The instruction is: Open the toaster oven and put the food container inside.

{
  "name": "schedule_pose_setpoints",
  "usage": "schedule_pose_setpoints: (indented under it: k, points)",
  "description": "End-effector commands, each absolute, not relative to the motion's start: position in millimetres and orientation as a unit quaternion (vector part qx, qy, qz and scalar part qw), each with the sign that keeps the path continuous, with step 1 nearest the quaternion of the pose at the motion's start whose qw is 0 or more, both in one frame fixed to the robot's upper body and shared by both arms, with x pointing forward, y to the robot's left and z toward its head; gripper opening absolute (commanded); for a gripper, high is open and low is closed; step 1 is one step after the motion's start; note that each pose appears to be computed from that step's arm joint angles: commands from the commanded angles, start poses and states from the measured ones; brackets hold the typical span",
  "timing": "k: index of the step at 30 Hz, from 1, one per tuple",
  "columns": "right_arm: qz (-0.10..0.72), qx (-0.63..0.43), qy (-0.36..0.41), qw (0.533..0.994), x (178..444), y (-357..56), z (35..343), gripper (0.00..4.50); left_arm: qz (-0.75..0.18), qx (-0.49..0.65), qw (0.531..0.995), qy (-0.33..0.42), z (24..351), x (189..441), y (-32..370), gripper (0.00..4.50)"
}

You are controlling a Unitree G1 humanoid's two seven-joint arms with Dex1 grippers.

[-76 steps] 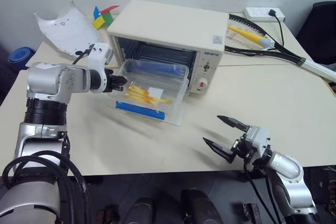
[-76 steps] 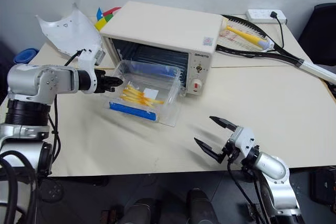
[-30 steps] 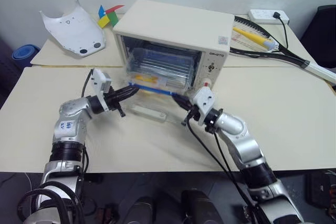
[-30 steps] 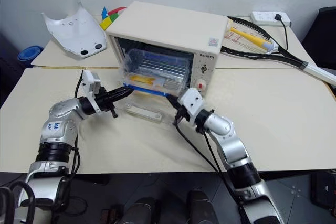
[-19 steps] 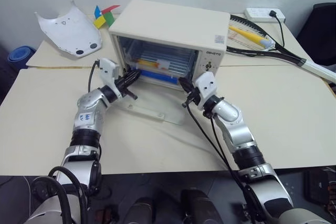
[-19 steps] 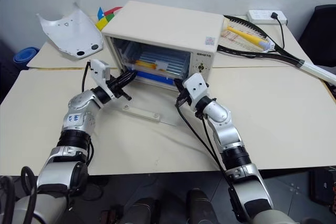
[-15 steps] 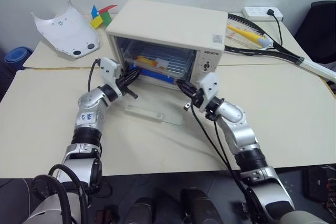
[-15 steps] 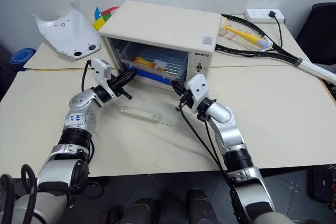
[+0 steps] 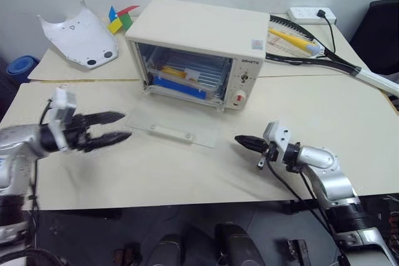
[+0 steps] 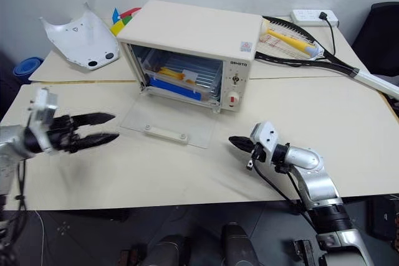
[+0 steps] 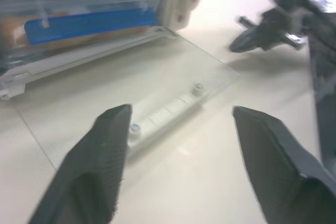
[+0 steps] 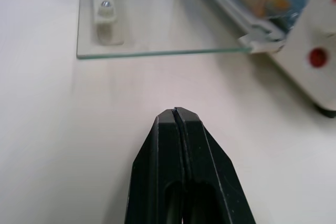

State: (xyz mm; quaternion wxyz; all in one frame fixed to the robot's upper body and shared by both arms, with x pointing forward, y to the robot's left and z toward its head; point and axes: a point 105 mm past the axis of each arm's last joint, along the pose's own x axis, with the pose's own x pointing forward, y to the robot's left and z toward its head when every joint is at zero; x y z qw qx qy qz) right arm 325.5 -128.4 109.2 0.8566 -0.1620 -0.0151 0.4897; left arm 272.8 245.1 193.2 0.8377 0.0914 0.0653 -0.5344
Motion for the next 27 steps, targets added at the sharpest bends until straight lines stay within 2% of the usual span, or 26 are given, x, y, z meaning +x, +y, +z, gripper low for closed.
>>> schedule_pose_setpoints:
  k: [1, 5, 11, 16, 20, 22, 25, 27]
  points:
    - [0.514, -0.168, -0.032, 0.841, 330, -111, 108, 0.00, -0.550, 0.126, 0.824, 0.057, 198, 261, 257, 4.36]
    - [0.522, -0.155, -0.055, 0.837, 340, -95, 115, 0.00, -0.510, 0.146, 0.846, 0.047, 198, 271, 279, 4.45]
    - [0.513, -0.076, -0.148, 0.842, 349, -89, 175, 0.00, -0.450, 0.097, 0.888, 0.010, 207, 278, 295, 4.45]
    - [0.527, -0.022, -0.224, 0.820, 336, -97, 225, 0.00, -0.425, 0.082, 0.901, 0.006, 198, 274, 294, 4.45]
    - [0.509, -0.016, -0.281, 0.814, 324, -118, 256, 0.00, -0.383, 0.133, 0.914, -0.005, 183, 278, 288, 4.45]
    - [0.501, -0.045, -0.285, 0.816, 315, -132, 254, 0.00, -0.357, 0.162, 0.920, -0.018, 177, 280, 284, 4.45]
    - [0.523, -0.119, -0.223, 0.814, 301, -145, 221, 0.57, -0.362, 0.162, 0.918, -0.011, 164, 274, 274, 4.50]
    - [0.537, -0.142, -0.179, 0.812, 290, -154, 199, 1.23, -0.363, 0.160, 0.918, 0.000, 156, 267, 270, 4.50]
